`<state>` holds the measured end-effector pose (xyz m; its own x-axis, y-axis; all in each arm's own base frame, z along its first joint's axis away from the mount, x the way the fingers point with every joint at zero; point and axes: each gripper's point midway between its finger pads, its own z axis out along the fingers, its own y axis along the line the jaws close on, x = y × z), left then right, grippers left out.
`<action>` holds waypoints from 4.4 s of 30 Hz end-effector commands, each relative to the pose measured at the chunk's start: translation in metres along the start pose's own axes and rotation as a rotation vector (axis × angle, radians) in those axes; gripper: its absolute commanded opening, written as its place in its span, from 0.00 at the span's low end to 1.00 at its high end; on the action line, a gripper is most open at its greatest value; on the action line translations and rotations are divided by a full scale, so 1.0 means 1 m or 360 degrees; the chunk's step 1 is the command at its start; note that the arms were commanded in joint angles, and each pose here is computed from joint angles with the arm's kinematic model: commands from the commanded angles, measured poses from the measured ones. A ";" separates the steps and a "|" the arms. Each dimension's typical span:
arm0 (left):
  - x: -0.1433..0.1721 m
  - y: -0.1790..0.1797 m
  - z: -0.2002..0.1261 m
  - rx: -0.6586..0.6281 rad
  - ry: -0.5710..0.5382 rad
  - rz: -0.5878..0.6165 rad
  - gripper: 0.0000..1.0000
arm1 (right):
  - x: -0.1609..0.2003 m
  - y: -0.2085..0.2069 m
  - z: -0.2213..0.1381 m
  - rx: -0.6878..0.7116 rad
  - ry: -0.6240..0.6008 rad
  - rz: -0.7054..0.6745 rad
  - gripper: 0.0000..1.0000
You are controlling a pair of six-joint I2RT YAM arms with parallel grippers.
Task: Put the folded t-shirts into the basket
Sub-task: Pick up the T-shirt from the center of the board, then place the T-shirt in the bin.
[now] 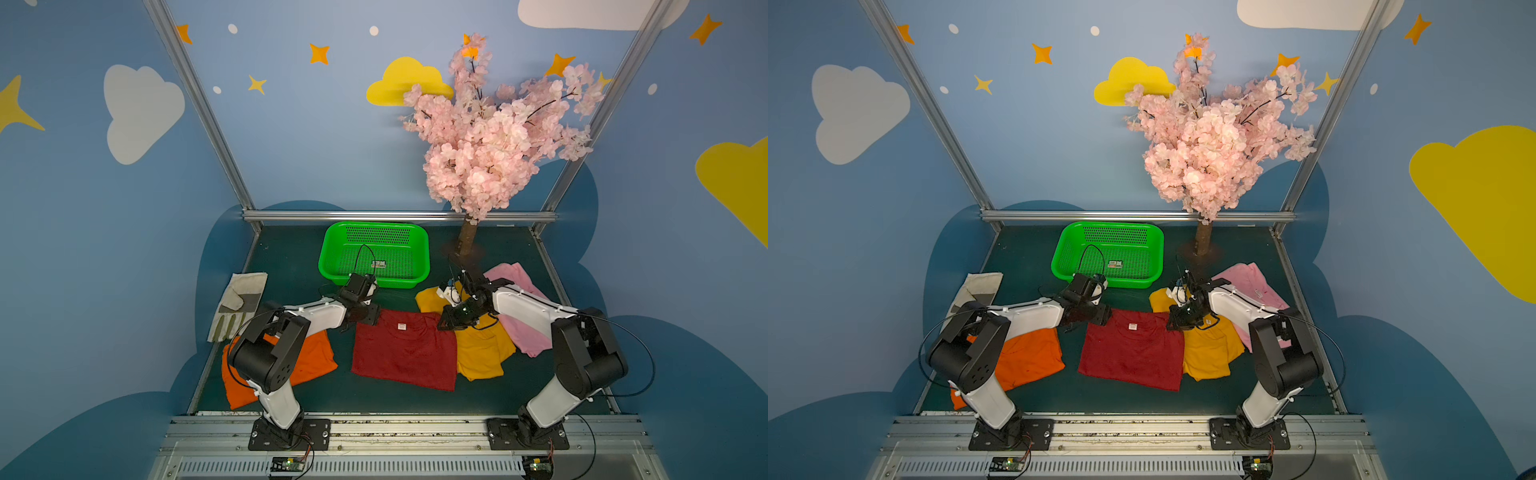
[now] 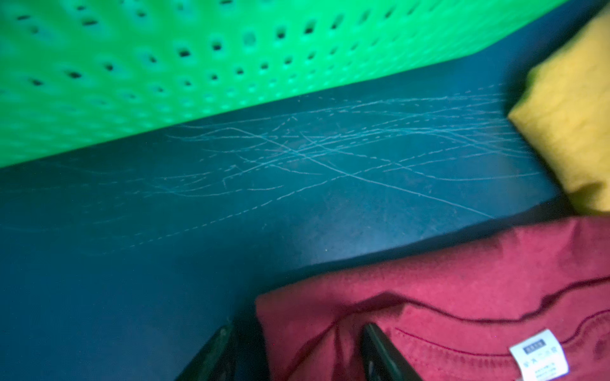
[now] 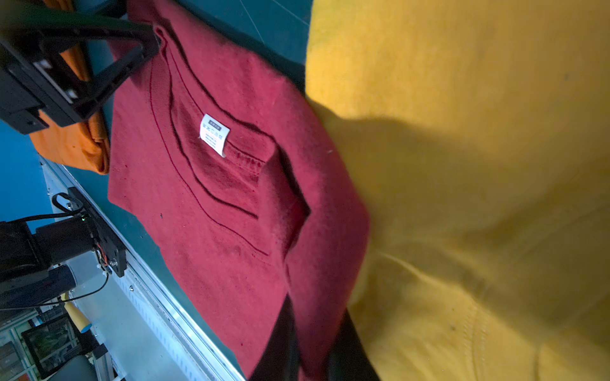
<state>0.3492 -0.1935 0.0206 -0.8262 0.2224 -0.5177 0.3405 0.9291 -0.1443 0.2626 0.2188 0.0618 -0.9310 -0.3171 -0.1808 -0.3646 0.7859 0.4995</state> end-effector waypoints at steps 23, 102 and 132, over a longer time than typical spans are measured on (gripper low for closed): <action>0.014 -0.010 -0.040 0.0044 -0.0159 -0.0063 0.02 | -0.017 0.017 -0.032 0.0112 -0.0228 -0.0228 0.00; -0.229 0.138 -0.078 -0.0300 -0.0596 -0.0074 0.03 | -0.279 0.071 -0.030 0.0536 -0.0949 -0.0832 0.00; -0.228 0.105 -0.105 -0.0022 -0.0613 -0.0354 0.62 | -0.277 0.072 -0.056 0.0894 -0.0917 -0.0792 0.54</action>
<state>0.5499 -0.0990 0.1749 -0.6775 -0.0110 -0.7354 0.1263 0.9833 -0.1310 0.5278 0.3265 0.1396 -0.5198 -0.5061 -0.6883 -0.4825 0.8388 -0.2523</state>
